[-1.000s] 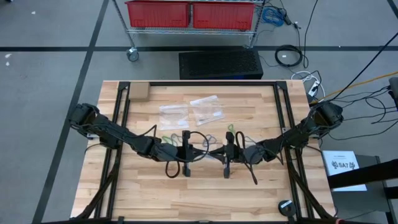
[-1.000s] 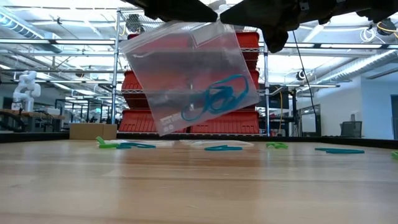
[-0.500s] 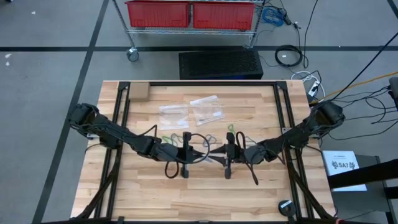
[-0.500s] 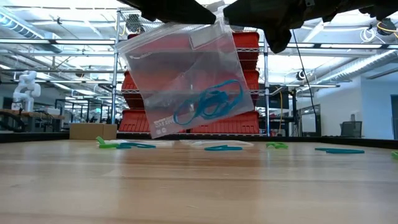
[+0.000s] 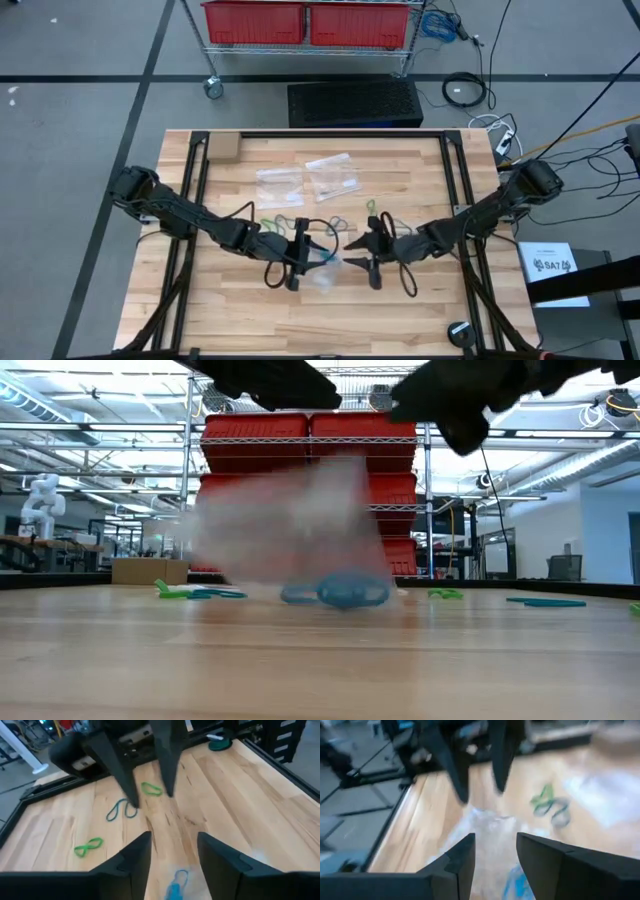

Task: Sort rubber bands
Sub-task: Close the transparent zip bag

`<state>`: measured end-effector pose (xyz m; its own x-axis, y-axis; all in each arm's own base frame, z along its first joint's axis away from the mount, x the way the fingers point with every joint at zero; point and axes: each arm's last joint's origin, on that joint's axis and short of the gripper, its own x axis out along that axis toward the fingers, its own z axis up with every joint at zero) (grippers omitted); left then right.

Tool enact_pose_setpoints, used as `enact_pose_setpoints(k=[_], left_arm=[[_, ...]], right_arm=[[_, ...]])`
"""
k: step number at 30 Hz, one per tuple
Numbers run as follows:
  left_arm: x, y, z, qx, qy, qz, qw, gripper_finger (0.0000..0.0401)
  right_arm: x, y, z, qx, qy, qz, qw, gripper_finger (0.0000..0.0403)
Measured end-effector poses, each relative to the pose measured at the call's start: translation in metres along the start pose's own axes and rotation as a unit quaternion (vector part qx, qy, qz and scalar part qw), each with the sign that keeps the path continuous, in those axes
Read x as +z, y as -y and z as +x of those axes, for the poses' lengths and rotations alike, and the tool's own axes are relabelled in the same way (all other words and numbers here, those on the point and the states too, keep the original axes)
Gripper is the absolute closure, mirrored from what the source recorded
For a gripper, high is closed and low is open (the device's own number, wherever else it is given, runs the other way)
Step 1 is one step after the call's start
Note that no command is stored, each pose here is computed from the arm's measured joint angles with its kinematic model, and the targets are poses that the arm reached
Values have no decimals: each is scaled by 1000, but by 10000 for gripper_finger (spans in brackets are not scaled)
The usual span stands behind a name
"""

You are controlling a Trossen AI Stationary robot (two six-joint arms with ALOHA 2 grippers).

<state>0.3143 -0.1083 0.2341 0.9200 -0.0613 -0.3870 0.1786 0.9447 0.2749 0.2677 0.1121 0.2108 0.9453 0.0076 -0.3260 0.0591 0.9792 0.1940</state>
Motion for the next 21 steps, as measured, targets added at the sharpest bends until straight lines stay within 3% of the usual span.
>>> enact_pose_setpoints(k=[7,11,16,21], left_arm=[[-5,15,-13,-32,-51,-15,998,252],[-9,26,-19,-49,-83,-43,994,294],[-23,37,-23,-59,-147,-79,984,382],[-56,48,-26,-82,-177,-148,969,396]], right_arm=[[-32,7,13,-12,-111,19,994,285],[-48,17,28,-37,-141,-1,989,322],[-58,36,49,-36,-149,-48,987,387],[-72,52,58,-50,-195,-86,976,396]])
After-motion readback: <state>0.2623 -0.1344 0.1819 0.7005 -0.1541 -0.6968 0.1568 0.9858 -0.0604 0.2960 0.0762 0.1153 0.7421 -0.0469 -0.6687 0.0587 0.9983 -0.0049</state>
